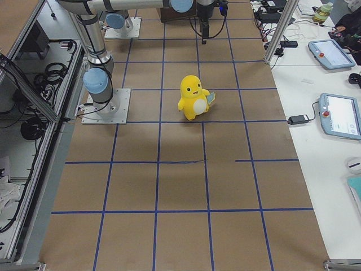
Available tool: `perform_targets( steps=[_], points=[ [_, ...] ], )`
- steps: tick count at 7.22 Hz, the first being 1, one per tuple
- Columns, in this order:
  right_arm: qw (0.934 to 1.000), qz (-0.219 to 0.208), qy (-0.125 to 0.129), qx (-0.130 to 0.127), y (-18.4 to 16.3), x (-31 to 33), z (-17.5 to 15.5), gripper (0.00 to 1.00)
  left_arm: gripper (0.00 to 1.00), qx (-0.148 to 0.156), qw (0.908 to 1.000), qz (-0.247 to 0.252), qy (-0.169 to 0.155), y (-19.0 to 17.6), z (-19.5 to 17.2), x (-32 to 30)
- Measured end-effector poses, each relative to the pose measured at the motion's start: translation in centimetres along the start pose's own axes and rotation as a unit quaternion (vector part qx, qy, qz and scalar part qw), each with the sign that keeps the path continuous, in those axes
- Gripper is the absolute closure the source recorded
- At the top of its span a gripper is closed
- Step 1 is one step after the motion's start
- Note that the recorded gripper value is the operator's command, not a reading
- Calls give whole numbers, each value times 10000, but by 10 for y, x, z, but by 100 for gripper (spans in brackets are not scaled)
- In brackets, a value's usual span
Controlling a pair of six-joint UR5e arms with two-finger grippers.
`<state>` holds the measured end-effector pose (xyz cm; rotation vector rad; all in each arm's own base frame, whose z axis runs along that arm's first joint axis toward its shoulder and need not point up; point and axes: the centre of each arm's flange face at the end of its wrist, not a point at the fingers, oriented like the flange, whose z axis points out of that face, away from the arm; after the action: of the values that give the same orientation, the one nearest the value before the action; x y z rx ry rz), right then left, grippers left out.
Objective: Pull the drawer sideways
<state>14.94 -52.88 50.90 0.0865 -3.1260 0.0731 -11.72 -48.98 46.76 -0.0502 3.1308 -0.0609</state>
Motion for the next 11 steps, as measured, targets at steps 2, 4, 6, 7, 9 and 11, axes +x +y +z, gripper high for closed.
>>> perform_targets(
  steps=[2, 4, 6, 7, 9, 11],
  points=[
    [10000, 0, 0, 0, 0, 0, 0, 0, 0, -1, 10000, -18, -2, -2, 5, 7],
    [10000, 2, 0, 0, 0, 0, 0, 0, 0, -6, 9996, 19, -269, -5, 11, 14],
    [10000, 2, 0, 0, 0, 0, 0, 0, 0, -92, 9976, -12, -681, -11, 24, 13],
    [10000, 0, 1, 0, 0, 0, 0, 0, 0, -199, 9950, -133, -971, -17, 39, 14],
    [10000, -1, 5, -1, 0, 0, 0, 0, 0, -431, 9842, -465, -1653, -34, 80, 14],
    [10000, -1, 1, 0, 0, 0, 0, 0, 0, -616, 9694, -721, -2266, -51, 123, 11]
  ],
)
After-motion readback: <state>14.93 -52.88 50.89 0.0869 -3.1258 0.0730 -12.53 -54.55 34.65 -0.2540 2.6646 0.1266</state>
